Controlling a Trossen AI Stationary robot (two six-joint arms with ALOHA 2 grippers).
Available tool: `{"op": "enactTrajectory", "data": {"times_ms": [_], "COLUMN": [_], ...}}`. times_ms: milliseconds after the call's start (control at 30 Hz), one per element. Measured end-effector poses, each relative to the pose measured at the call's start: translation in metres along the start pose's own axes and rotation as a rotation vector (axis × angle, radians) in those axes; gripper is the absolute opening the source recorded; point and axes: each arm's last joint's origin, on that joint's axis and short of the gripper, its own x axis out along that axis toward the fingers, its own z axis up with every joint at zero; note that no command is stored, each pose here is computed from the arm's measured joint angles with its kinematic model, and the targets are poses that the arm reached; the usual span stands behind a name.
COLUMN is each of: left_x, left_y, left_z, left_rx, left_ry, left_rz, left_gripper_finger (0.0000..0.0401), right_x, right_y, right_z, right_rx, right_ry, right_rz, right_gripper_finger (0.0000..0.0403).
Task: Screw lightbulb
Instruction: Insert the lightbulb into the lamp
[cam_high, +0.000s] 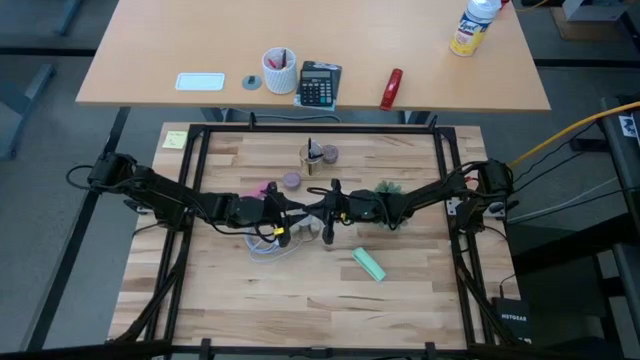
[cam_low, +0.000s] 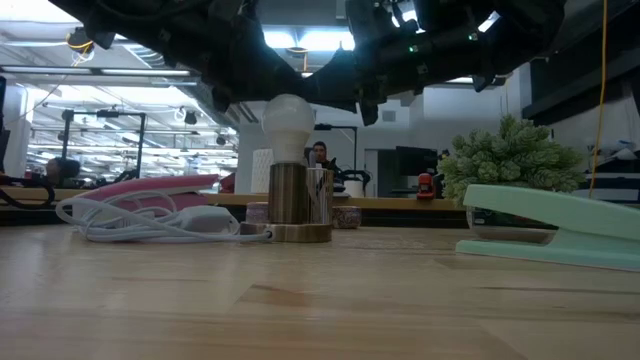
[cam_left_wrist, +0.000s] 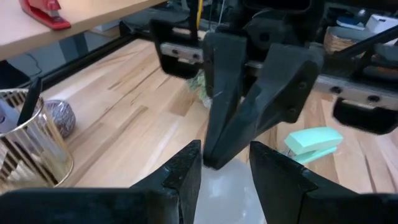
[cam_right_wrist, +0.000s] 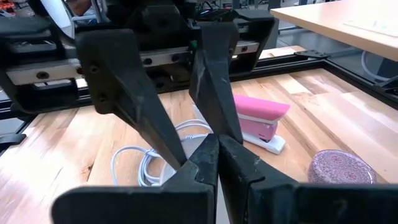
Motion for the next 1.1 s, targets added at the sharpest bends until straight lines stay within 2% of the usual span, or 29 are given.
{"op": "enactTrajectory", "data": {"times_ms": [433,733,933,1100], "left_x": [-0.001,-0.018,-0.035,-0.043], "left_y": [0.000,0.004,0.010,0.010], "left_z": [0.004,0.020,0.026,0.022], "left_rx": [-0.009,0.023,-0.015,-0.091], "left_ry": [-0.026,-0.076,-0.028,0.073], "left_rz": [-0.004,0.029,0.023,-0.067], "left_gripper_finger": [0.0127,0.0127,0.0127,0.0117], "right_x": [0.000,0.000,0.000,0.000], "right_y": [0.000,0.000,0.000,0.000], "right_z": [0.000,-0.001,-0.001,-0.001], "right_rx": [0.000,0.000,0.000,0.000], "right_ry": [0.002,0.003,0.001,0.001], "right_rz": [0.000,0.000,0.000,0.000], "right_gripper_finger": [0.0014,0.0014,0.0014,0.0014]}}
